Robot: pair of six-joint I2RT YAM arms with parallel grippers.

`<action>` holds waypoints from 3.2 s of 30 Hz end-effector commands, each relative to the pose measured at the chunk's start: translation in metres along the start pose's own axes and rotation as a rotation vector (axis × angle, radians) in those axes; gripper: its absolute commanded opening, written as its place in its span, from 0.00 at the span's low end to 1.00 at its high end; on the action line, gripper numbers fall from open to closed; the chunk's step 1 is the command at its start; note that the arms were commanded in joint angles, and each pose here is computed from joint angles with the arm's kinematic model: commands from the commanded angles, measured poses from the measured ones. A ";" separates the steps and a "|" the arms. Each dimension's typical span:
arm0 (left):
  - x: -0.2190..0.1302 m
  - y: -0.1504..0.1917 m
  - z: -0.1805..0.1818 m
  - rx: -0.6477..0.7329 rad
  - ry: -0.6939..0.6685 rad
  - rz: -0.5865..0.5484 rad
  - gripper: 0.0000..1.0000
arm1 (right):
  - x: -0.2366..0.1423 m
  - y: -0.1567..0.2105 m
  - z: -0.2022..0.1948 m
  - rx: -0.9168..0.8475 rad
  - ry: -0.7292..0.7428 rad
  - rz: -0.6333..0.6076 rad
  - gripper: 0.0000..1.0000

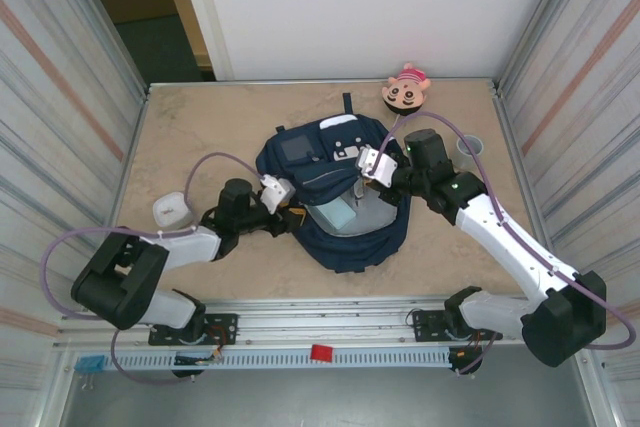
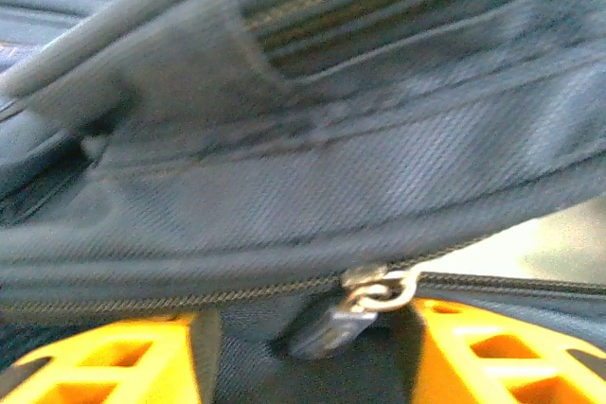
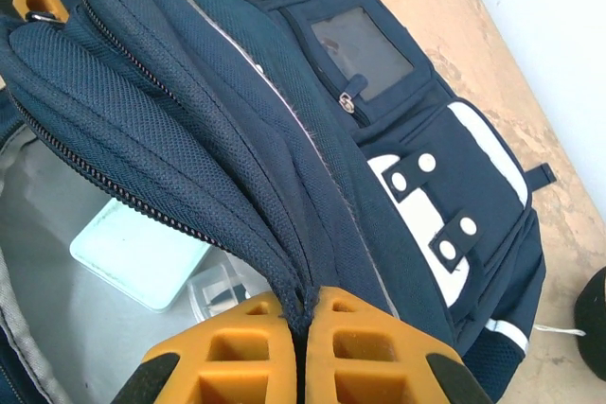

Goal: Pack the student bag

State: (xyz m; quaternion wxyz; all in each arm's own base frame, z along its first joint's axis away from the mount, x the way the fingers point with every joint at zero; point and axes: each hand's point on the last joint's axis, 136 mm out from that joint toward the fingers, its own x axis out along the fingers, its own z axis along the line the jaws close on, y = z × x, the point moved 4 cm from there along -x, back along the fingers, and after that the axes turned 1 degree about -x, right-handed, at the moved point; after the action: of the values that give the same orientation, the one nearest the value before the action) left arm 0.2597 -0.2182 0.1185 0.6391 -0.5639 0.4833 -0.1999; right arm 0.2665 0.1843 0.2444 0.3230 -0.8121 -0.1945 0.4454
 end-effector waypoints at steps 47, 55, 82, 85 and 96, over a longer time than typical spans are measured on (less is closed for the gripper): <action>-0.007 -0.018 -0.025 -0.002 -0.017 0.016 0.00 | -0.001 0.028 0.088 2.118 -0.168 -0.079 0.76; -0.004 -0.023 -0.025 -0.008 -0.009 -0.004 0.00 | 0.017 0.034 0.092 2.170 -0.126 -0.093 0.76; -0.009 -0.036 -0.029 -0.014 0.012 -0.039 0.00 | 0.023 0.035 0.069 2.169 -0.048 -0.180 0.58; -0.012 -0.036 -0.032 -0.021 0.024 -0.036 0.00 | 0.024 0.030 0.060 2.159 -0.042 -0.236 0.42; -0.021 -0.029 -0.050 -0.074 0.091 -0.013 0.00 | 0.038 0.013 0.046 2.088 -0.038 -0.282 0.17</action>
State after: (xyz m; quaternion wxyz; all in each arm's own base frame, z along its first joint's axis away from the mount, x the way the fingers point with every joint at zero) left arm 0.2276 -0.2245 0.1323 0.6175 -0.5773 0.5115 -0.1542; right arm 0.2323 0.2025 0.1635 0.8941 -0.0917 0.2491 0.3608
